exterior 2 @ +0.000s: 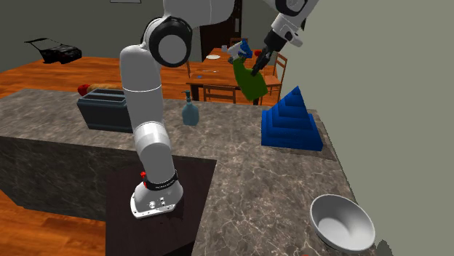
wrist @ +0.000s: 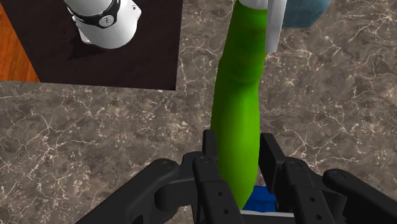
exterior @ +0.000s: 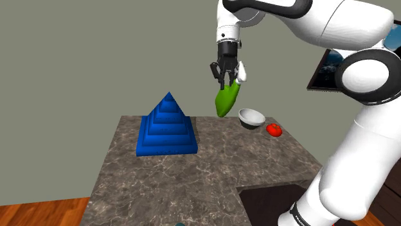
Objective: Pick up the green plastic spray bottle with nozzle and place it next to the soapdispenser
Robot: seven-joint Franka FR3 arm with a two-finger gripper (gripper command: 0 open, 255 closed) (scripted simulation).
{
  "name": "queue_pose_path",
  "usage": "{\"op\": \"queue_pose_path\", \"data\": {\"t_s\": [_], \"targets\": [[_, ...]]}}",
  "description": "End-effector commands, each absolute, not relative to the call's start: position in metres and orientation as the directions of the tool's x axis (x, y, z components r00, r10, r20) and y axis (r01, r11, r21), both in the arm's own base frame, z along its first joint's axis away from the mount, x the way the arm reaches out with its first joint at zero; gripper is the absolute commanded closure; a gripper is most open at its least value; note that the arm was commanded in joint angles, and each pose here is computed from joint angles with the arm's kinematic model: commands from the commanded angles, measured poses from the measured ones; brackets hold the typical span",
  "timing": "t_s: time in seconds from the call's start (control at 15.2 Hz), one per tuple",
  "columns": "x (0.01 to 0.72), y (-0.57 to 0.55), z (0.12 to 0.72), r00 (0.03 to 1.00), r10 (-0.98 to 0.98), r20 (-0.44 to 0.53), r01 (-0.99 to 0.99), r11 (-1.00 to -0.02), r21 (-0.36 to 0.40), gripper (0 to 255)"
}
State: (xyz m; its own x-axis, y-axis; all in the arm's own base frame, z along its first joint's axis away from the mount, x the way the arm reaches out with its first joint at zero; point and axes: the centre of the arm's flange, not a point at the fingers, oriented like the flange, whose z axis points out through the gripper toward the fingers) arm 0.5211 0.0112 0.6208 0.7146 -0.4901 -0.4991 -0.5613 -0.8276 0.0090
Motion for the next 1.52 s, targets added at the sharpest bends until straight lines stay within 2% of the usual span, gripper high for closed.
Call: {"op": "queue_pose_path", "data": {"t_s": [0.0, 1.45], "targets": [[0.513, 0.038, 0.622, 0.714, -0.492, -0.499, -0.563, -0.827, 0.01, 255], [0.45, 0.321, 0.622, 0.714, -0.492, -0.499, -0.563, -0.827, 0.01, 255]]}}
